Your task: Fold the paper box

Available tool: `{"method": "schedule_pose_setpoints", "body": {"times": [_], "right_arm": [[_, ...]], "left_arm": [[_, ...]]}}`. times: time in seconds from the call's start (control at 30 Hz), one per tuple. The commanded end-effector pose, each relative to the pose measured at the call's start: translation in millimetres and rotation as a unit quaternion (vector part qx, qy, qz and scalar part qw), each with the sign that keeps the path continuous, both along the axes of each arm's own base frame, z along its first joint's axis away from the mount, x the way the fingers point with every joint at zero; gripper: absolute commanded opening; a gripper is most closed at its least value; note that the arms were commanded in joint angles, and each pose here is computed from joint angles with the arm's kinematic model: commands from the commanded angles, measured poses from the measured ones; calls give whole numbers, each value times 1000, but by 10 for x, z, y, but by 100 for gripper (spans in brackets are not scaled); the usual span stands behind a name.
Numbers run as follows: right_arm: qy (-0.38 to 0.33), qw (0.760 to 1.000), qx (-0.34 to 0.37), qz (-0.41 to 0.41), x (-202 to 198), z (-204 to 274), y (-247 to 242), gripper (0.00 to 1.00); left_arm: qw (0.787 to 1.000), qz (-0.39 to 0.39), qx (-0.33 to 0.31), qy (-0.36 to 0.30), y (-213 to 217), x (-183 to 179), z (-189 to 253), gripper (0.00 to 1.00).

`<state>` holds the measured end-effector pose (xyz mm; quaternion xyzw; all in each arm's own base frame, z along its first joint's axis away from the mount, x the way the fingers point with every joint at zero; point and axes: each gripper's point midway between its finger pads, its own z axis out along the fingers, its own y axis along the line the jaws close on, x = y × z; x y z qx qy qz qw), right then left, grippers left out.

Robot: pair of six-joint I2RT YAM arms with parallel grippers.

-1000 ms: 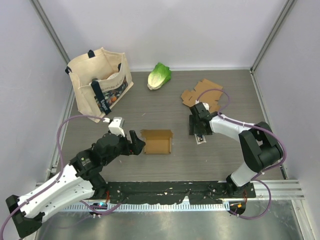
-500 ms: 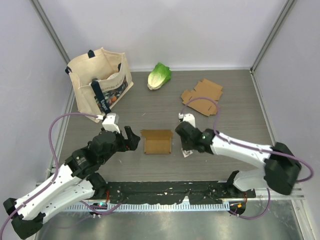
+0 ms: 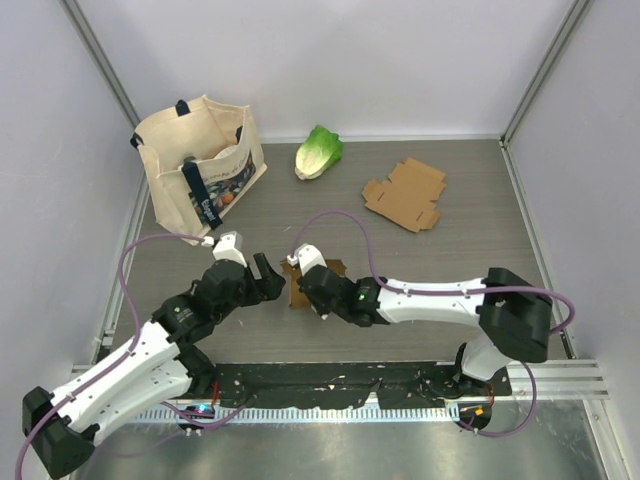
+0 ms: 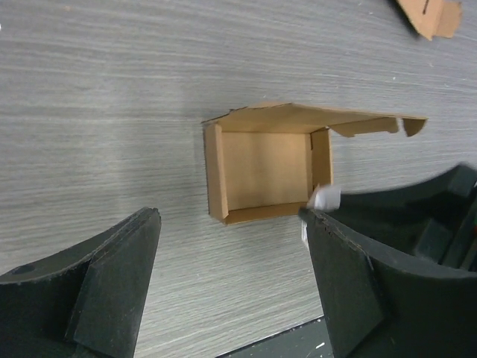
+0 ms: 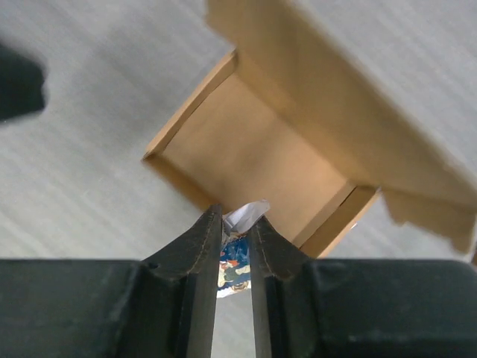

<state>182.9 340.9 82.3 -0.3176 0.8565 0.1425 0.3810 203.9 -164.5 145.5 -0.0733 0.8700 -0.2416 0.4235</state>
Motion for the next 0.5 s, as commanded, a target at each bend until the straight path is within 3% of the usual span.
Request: {"method": "schedule_pose_setpoints", "body": {"times": [0.0,0.03,0.1,0.13,0.23,0.37,0.47], "right_arm": [[-103,995,-10,5,515,333,158,28],[-107,994,-11,6,544,361,163,37],[-105,994,-11,10,614,374,138,44],[-101,995,-18,9,629,351,99,54],[-101,994,-33,3,584,443,-93,64],[-73,996,45,23,403,638,-261,67],[-41,995,92,23,560,619,-521,63]], "left_arm": [[999,16,-38,-1,-56,62,26,84],[999,19,-36,0,-42,65,10,84],[999,26,-32,0,-12,87,-54,84],[999,27,-29,4,-10,97,-112,84],[999,38,-18,18,26,160,-207,75],[999,22,15,17,20,260,-305,77],[999,2,52,-3,-14,391,-296,80]]}}
